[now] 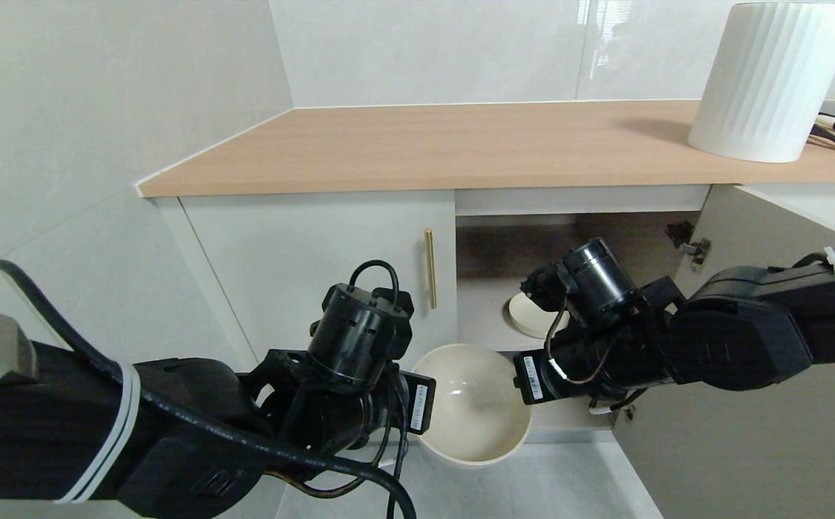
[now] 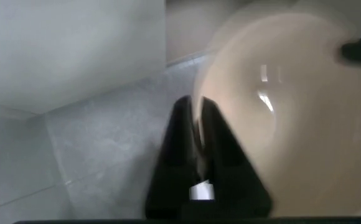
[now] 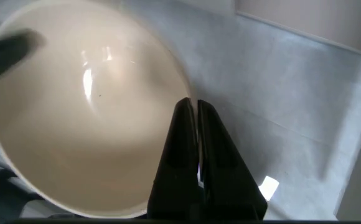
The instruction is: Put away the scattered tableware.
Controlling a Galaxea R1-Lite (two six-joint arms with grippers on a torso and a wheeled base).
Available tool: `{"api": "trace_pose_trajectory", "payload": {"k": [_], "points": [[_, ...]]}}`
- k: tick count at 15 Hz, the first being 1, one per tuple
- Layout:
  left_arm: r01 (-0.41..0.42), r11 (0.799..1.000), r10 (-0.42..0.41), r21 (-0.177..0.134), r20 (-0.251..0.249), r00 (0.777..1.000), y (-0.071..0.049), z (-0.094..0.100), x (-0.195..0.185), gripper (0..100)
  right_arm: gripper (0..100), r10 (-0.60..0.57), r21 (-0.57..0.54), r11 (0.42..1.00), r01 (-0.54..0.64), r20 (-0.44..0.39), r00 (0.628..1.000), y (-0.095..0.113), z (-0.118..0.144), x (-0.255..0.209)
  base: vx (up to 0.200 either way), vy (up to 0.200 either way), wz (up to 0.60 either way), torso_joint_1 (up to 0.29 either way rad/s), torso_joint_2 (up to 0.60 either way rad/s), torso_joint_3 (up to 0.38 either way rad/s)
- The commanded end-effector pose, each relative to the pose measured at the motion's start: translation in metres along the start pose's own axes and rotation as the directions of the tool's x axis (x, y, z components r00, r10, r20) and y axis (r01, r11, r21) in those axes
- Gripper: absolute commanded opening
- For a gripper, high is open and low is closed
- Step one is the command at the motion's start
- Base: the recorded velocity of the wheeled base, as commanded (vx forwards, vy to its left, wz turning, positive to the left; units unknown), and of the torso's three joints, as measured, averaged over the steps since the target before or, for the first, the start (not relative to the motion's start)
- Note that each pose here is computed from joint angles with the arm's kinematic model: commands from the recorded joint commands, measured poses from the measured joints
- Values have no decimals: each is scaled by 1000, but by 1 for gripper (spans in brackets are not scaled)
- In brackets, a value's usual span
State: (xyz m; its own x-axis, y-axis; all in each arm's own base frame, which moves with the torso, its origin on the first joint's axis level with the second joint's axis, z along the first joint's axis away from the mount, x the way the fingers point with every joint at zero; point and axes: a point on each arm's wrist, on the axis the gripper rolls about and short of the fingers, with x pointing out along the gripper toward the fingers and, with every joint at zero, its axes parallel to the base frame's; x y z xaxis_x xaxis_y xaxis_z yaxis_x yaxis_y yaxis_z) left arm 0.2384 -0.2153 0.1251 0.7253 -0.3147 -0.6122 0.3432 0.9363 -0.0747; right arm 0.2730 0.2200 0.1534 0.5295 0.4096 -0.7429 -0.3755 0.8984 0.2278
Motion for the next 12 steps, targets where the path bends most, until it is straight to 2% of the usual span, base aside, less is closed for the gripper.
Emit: {"api": "trace_pose_trajectory", "payload": {"k": [1,3,8,9,10,12], "points": [[3,1000,-3,1,2,1000,0,0,-1,100,0,3,-2,1000,-3,-5,1000,1,-1,2,0,0,0,0,0,0],[11,1000,-11,-11,35,999,0,3,-3,100,0,3,-2,1000,-3,-5,1000,1,-1,2,0,0,0,0,0,0],[12,1000,-10,-29,69,998,0,7,-4,100,0,-27,6,1000,27,-7,1000,-5,0,7,0,0,0,0,0,0],[6,999,-3,-34,86,996,0,9,-4,100,0,-61,22,998,61,-3,998,-12,3,15,0,0,0,0,0,0],[-1,999,6,-44,109,994,0,11,-3,100,0,-178,91,980,175,32,983,-39,16,41,0,0,0,0,0,0],[-1,999,6,-45,111,994,0,11,-3,100,0,-276,209,944,254,84,958,-66,30,63,0,0,0,0,0,0]]}}
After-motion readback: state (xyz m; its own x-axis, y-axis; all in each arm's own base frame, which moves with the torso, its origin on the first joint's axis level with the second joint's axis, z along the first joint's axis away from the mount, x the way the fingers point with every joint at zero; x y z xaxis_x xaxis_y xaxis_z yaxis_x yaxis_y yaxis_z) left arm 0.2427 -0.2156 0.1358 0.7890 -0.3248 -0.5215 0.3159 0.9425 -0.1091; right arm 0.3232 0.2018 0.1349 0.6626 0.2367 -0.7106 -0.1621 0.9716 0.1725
